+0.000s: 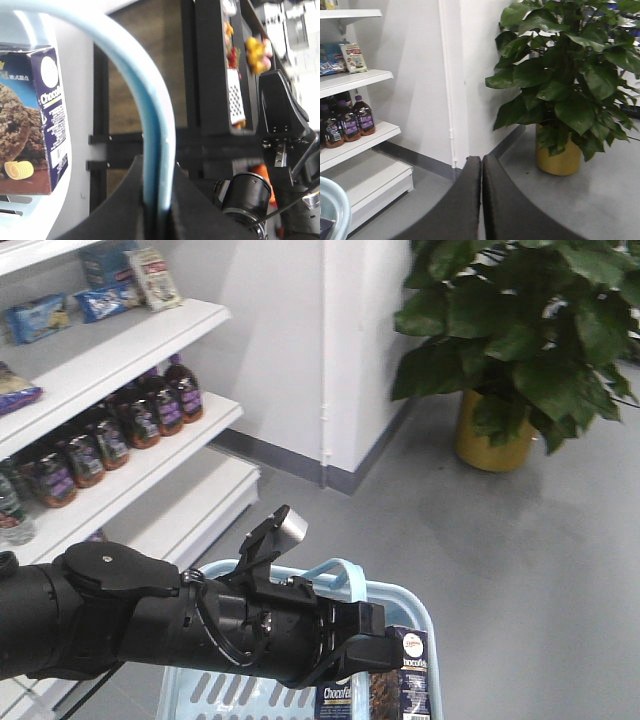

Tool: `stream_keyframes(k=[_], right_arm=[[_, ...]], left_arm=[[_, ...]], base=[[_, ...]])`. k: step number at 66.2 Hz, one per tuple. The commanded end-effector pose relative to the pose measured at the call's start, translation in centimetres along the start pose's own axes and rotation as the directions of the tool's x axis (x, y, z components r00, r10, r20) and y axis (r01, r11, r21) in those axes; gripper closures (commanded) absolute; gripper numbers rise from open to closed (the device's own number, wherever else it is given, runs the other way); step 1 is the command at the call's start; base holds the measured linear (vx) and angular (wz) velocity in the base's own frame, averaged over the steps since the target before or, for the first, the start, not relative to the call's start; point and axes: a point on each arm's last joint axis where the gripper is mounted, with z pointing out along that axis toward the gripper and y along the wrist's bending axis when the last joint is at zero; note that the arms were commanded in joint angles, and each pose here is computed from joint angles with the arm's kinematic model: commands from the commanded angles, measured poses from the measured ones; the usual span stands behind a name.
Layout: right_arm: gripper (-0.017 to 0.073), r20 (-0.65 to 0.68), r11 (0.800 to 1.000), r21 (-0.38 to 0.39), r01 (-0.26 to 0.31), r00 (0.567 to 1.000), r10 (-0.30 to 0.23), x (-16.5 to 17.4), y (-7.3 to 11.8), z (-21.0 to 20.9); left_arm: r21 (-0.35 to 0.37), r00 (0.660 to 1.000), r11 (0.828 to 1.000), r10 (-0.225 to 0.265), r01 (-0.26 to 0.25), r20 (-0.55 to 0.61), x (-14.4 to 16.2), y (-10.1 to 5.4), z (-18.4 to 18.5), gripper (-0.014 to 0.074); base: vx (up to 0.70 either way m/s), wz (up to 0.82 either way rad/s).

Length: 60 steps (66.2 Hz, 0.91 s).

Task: Left arm holds basket, right arm returns cookies
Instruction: 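Turn and drive up to the snack shelf holding the basket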

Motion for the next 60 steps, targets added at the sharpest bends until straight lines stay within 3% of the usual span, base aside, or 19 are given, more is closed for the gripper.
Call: stream_keyframes(k=[1,60], right_arm=[[0.0568,0.088,1.0,0.0,0.014,0.996,-0.014,-0.79,0.0,-0.11],[0.0568,0.088,1.0,0.0,0.014,0.996,-0.014,-0.79,0.0,-0.11]], left_arm=[[0.098,1.0,0.995,0.005,-0.008,0.026,-0.41,-2.37,-1.08,0.06],[0.099,1.0,0.995,0.005,-0.008,0.026,-0.4,-2.37,-1.08,0.06]], base=[[0.24,0.43],[0.2,0.61]])
